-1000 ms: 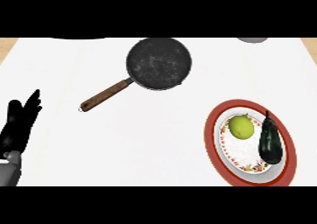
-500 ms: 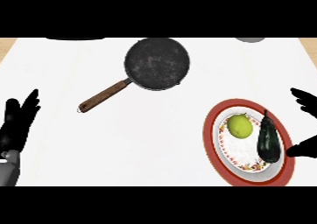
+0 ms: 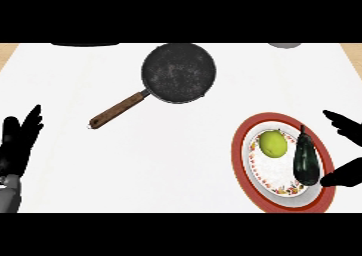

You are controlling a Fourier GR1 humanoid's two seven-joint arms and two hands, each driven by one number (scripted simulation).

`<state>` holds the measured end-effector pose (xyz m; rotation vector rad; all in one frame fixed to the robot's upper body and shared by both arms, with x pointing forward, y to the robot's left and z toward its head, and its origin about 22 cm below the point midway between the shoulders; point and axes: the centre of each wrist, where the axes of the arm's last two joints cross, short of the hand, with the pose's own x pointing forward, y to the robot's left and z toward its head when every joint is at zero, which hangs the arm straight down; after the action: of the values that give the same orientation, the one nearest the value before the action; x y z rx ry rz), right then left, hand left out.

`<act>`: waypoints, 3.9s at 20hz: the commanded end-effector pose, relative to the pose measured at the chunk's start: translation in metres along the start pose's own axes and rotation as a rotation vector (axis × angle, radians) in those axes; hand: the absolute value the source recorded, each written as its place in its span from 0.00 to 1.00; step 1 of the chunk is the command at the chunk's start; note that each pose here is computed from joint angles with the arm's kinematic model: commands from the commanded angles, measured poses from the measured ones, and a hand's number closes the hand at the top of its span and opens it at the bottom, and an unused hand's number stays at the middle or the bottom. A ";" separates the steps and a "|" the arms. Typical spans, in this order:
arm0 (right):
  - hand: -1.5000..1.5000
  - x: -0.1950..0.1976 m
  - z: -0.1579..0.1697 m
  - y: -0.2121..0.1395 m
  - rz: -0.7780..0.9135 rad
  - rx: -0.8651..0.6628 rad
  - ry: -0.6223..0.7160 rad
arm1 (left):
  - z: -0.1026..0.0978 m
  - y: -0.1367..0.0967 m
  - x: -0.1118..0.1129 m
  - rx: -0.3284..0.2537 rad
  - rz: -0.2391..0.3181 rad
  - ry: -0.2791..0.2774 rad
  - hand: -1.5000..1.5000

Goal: Pick the eggplant from the plate and place it in the pan

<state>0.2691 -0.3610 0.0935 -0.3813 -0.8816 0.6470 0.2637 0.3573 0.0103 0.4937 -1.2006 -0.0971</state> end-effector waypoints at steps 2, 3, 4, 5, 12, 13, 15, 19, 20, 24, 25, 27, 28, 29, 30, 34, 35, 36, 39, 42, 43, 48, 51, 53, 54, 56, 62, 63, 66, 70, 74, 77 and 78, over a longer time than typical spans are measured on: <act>0.00 0.012 -0.016 0.013 0.004 0.024 -0.004 | -0.010 -0.004 0.019 0.009 0.018 -0.011 0.50; 0.00 0.024 -0.020 0.000 0.014 0.021 0.006 | -0.020 -0.011 0.005 0.012 0.002 0.006 0.50; 0.00 0.000 -0.019 0.018 0.004 0.000 -0.012 | -0.006 -0.001 0.003 -0.004 -0.001 0.000 0.50; 0.00 0.027 -0.014 0.034 0.001 0.001 -0.017 | 0.000 -0.018 0.007 0.004 -0.007 -0.006 0.50; 0.00 -0.001 -0.028 0.033 0.007 0.029 0.009 | -0.014 -0.003 -0.009 0.005 0.015 0.012 0.50; 0.00 0.014 -0.035 0.016 -0.006 0.019 -0.003 | -0.015 0.004 0.013 -0.009 0.007 -0.001 0.50; 0.00 0.006 -0.038 0.044 0.013 0.031 0.021 | -0.007 0.001 0.000 0.012 0.009 0.001 0.50; 0.00 -0.008 -0.041 0.033 0.008 0.047 0.046 | 0.009 -0.012 0.005 -0.006 0.008 0.018 0.50; 0.00 0.003 -0.040 0.053 0.003 0.042 0.044 | 0.004 -0.002 0.018 0.008 -0.003 -0.009 0.50; 0.00 -0.012 -0.053 0.058 0.048 0.072 0.074 | -0.008 -0.015 0.005 0.027 -0.004 -0.006 0.50; 0.00 -0.017 -0.052 0.043 0.029 0.052 0.072 | 0.005 -0.010 0.000 0.002 -0.011 -0.012 0.50; 1.00 -0.009 -0.060 0.034 0.084 0.035 -0.008 | -0.005 -0.006 0.006 -0.002 0.006 -0.002 0.50; 1.00 -0.017 -0.045 0.054 0.136 -0.001 -0.015 | -0.007 0.009 0.005 0.007 -0.001 0.009 0.50; 1.00 -0.017 -0.048 0.049 0.178 -0.027 0.004 | -0.014 0.002 0.016 0.018 -0.013 -0.002 0.50; 1.00 -0.032 -0.050 0.050 0.157 -0.045 -0.005 | -0.007 0.004 0.018 0.003 -0.012 -0.004 0.50; 1.00 -0.015 -0.053 0.026 0.149 -0.075 -0.007 | -0.003 -0.021 0.005 0.000 -0.013 -0.001 0.50; 1.00 0.001 -0.057 0.044 0.139 -0.095 -0.014 | 0.021 -0.012 -0.007 -0.004 0.004 -0.010 0.50; 1.00 -0.004 -0.072 0.057 0.144 -0.078 -0.024 | -0.002 0.005 0.012 0.009 0.009 0.001 0.50; 1.00 -0.029 -0.043 0.036 0.093 -0.089 -0.009 | -0.009 -0.019 0.007 -0.010 -0.003 0.003 0.50; 1.00 0.028 -0.028 0.105 0.231 -0.219 0.056 | 0.004 0.000 -0.007 0.001 0.000 0.015 0.50; 1.00 0.042 -0.020 0.103 0.293 -0.274 0.069 | -0.002 -0.004 -0.005 0.001 0.001 0.012 0.50; 1.00 0.100 0.014 0.148 0.388 -0.452 0.113 | -0.002 0.001 0.003 0.004 -0.010 0.022 0.50; 1.00 0.126 0.029 0.148 0.408 -0.680 -0.048 | 0.003 -0.005 0.001 -0.017 -0.005 0.011 0.50; 1.00 0.143 0.043 0.139 0.395 -0.799 -0.145 | 0.003 -0.015 0.001 -0.006 0.009 -0.015 0.50; 1.00 0.149 0.054 0.151 0.354 -0.811 -0.223 | 0.000 -0.012 0.013 0.010 -0.010 -0.012 0.50; 1.00 0.166 0.066 0.163 0.363 -0.837 -0.236 | -0.002 0.000 0.012 0.000 -0.007 -0.004 0.50; 1.00 0.211 0.040 0.163 0.339 -0.824 -0.249 | -0.001 0.003 0.004 -0.031 0.002 -0.005 0.50; 1.00 0.235 0.037 0.158 0.324 -0.825 -0.273 | -0.002 -0.014 0.012 -0.014 -0.007 -0.005 0.50; 1.00 0.251 0.026 0.157 0.249 -0.822 -0.276 | -0.013 -0.022 0.022 0.002 -0.002 -0.020 0.50; 1.00 0.250 -0.024 0.147 0.158 -0.823 -0.283 | -0.002 -0.022 0.003 -0.024 0.010 -0.009 0.50; 1.00 0.266 -0.056 0.147 0.095 -0.797 -0.257 | -0.003 -0.030 0.013 -0.031 -0.002 -0.027 0.50; 1.00 0.262 -0.082 0.138 0.047 -0.789 -0.241 | 0.001 -0.008 0.017 -0.043 -0.005 -0.030 0.50; 1.00 0.283 -0.079 0.129 0.041 -0.757 -0.241 | -0.010 -0.024 0.011 -0.025 0.012 -0.025 0.50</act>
<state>0.3901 -0.0813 0.1393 -1.0624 -1.3631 0.4161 0.2752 0.3374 0.0102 0.4722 -1.2222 -0.1186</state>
